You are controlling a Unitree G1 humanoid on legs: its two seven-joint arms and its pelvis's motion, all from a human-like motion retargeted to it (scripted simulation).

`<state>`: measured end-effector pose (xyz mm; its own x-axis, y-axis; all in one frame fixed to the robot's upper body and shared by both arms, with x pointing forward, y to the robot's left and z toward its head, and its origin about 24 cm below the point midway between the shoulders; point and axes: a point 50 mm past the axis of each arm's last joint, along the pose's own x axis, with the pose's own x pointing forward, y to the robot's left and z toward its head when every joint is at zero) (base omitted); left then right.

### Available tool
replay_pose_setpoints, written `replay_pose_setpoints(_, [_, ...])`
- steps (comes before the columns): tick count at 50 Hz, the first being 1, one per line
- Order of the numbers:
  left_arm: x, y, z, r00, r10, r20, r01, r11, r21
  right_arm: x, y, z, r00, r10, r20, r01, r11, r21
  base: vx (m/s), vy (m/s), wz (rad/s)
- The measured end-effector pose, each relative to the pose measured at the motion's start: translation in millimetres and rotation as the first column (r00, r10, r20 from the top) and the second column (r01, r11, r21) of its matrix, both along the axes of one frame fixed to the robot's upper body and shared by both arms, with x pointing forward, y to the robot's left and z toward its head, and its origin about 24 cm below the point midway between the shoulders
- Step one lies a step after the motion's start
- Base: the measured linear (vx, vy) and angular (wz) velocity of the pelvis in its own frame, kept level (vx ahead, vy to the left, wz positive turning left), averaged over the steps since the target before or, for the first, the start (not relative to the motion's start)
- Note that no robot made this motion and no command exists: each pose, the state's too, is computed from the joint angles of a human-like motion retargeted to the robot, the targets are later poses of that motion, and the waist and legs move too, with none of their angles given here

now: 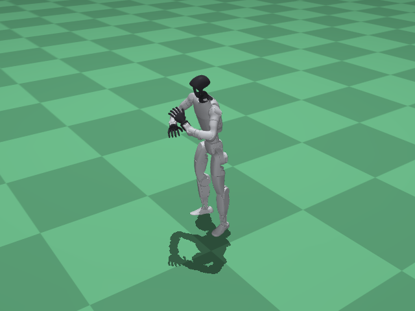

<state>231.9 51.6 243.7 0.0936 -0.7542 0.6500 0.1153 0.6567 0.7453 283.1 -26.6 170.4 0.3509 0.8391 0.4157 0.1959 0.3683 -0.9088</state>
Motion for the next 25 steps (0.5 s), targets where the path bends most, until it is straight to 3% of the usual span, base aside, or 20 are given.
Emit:
replay_pose_setpoints(7, [-31,-41,99,0.915,-0.151,0.374,0.126,0.988,0.090,0,6,136,0.913,0.023,0.407,-0.051,0.997,0.058,0.18,-0.05,-0.06])
replay_pose_setpoints(12, [-45,-61,151,0.829,-0.119,0.546,0.081,0.992,0.093,-14,1,218,0.775,-0.042,0.630,-0.019,0.996,0.090,0.22,-0.10,-0.12])
replay_pose_setpoints(19, [-24,-55,213,0.665,0.158,0.730,-0.225,0.974,-0.006,-24,-26,305,0.476,-0.215,0.853,0.231,0.966,0.114,0.20,-0.11,-0.16])
replay_pose_setpoints(25, [10,-9,253,0.466,0.444,0.765,-0.550,0.823,-0.142,-19,-85,347,0.345,-0.436,0.831,0.429,0.861,0.273,0.18,-0.08,-0.19])
